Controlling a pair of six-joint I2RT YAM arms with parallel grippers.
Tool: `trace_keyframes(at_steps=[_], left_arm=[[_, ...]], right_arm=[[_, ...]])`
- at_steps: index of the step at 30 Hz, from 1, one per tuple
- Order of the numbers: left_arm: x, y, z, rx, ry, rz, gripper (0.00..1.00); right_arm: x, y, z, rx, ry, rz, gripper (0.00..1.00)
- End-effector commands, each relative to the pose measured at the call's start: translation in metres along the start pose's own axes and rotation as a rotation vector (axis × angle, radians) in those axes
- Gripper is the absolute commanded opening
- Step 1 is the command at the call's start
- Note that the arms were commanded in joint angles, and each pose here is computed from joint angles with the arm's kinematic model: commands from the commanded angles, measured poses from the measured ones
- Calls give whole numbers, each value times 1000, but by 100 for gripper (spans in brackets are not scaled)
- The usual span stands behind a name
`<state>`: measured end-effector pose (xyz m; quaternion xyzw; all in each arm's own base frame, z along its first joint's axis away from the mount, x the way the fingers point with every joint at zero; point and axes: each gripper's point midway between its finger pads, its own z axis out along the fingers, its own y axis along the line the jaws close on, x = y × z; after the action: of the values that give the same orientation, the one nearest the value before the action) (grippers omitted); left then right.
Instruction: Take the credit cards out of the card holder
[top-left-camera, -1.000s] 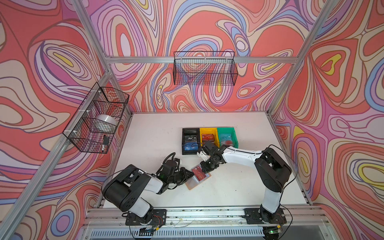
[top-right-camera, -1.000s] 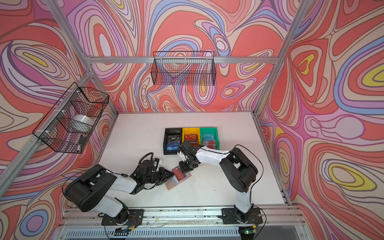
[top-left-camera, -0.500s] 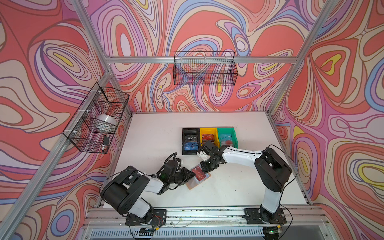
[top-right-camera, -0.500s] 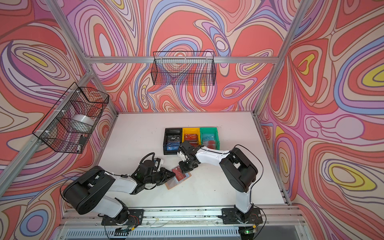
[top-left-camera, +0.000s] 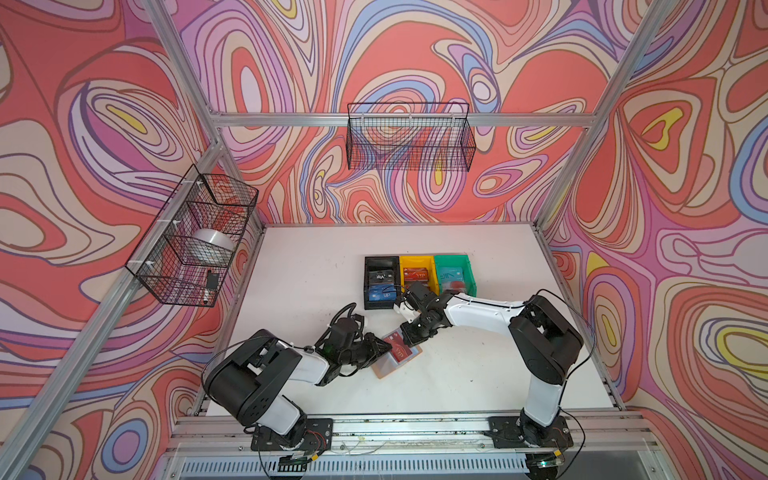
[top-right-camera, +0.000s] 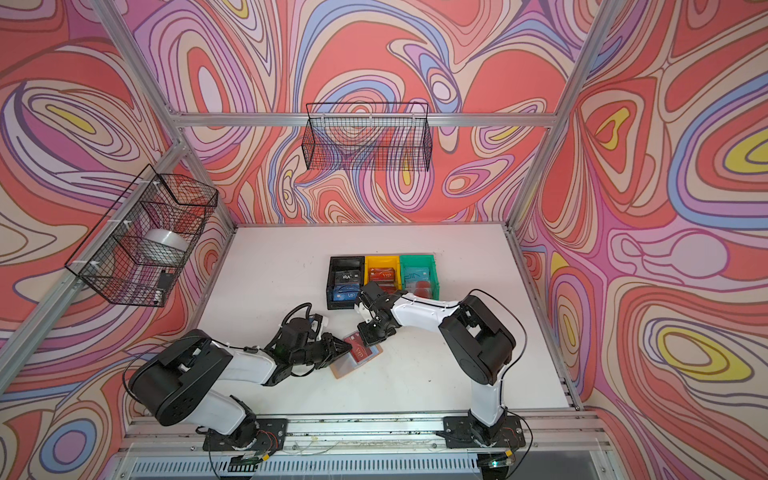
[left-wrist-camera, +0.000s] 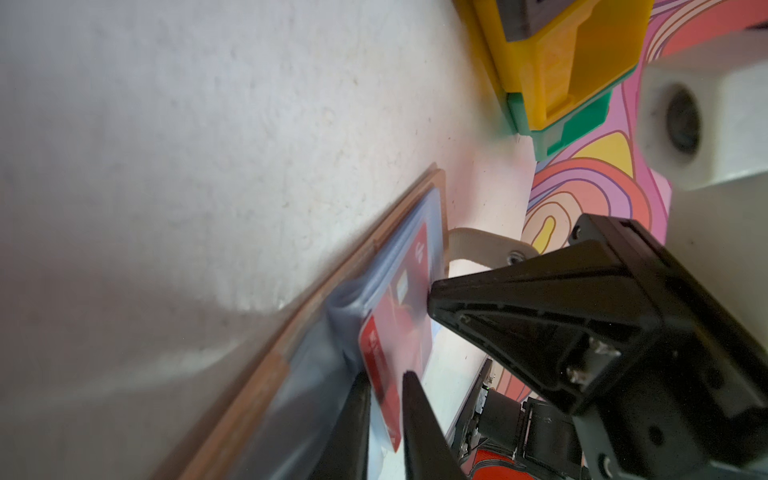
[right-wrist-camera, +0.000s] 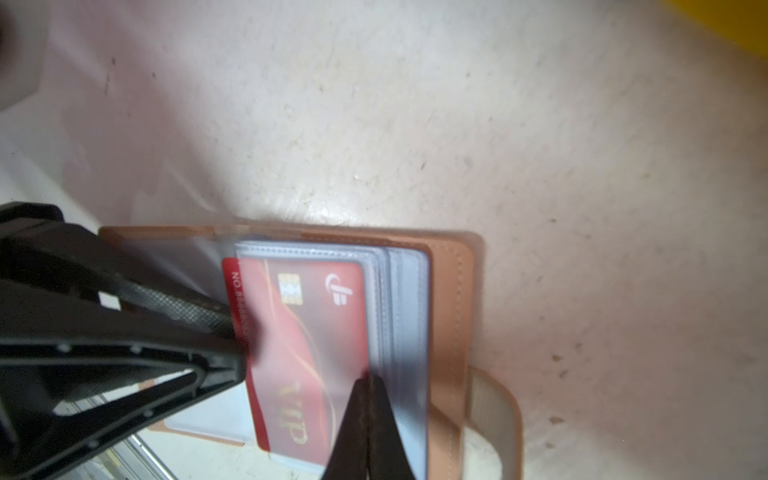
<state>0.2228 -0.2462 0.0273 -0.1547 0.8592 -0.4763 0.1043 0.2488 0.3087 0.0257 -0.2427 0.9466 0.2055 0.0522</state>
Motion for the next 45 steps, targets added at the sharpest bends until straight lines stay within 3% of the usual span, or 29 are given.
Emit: trace_keyframes(at_steps=[1,13,33,45], left_arm=[[-2,2,3,-15,-1,12,19],[-1,8,4,-34,-4,8,17],[3,21,6,-61,8,-4,3],[12,42,-3,-120,11,-15,2]], right_arm=[[22,-14,16,42,74,19,5],[24,-15,19,40,80,25,5],[28,-16,20,43,88,32,5],[32,-19,26,47,112,46,5]])
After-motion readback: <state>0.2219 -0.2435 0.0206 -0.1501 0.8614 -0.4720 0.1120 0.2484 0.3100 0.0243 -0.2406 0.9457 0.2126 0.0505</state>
